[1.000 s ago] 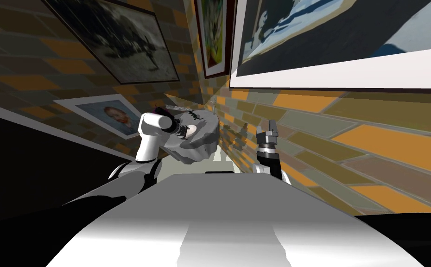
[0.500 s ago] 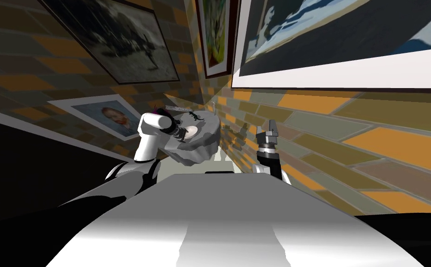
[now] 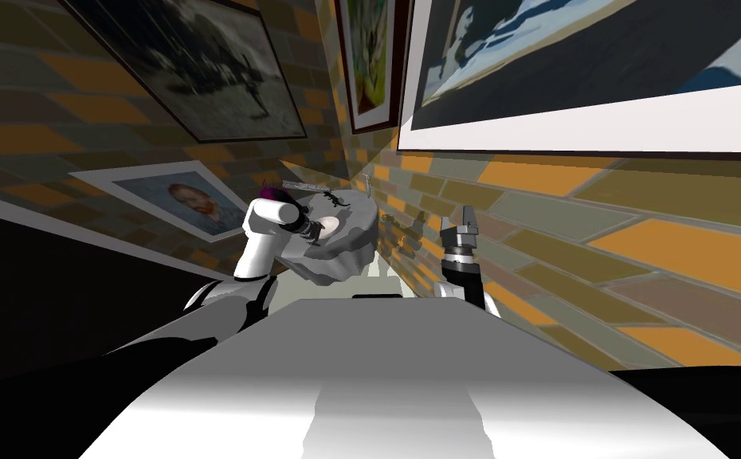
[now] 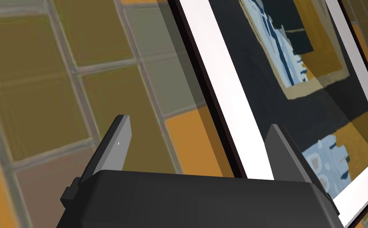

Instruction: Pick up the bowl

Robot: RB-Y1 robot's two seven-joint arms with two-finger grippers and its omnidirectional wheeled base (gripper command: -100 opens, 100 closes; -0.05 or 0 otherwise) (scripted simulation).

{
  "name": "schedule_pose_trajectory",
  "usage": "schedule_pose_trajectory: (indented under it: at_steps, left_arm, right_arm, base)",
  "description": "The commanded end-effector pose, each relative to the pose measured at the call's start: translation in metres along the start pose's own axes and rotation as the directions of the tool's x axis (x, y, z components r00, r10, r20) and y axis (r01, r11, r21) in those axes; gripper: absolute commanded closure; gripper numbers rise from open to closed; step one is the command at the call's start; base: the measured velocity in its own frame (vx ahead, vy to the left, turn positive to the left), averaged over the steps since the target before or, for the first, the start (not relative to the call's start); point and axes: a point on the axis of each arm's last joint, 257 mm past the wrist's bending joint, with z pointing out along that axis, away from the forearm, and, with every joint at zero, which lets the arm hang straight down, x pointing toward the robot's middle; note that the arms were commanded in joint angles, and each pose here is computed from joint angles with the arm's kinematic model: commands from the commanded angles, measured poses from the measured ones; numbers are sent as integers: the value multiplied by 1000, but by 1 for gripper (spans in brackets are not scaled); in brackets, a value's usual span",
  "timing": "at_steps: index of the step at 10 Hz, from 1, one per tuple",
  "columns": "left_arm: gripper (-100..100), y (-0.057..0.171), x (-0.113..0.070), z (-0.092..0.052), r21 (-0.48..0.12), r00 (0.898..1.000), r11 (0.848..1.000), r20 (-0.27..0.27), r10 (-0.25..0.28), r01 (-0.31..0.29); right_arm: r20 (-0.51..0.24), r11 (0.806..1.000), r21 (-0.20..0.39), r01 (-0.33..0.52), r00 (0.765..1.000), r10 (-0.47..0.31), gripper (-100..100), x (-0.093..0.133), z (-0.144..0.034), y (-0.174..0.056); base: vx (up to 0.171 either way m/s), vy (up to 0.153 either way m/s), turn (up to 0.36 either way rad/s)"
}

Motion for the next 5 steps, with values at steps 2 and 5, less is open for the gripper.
schedule_pose_trajectory:
  at_steps: [2, 5]
  left_arm:
    - [100, 0, 0, 0, 0, 1000, 1000, 0, 0, 0]
    - [100, 1, 0, 0, -2, 1000, 1000, 0, -2, 2]
  right_arm:
    - [0, 1000, 0, 0, 1000, 0, 0, 0, 0, 0]
    - [0, 1000, 0, 0, 1000, 0, 0, 0, 0, 0]
  base:
    - [0, 0, 0]
    - [0, 0, 0]
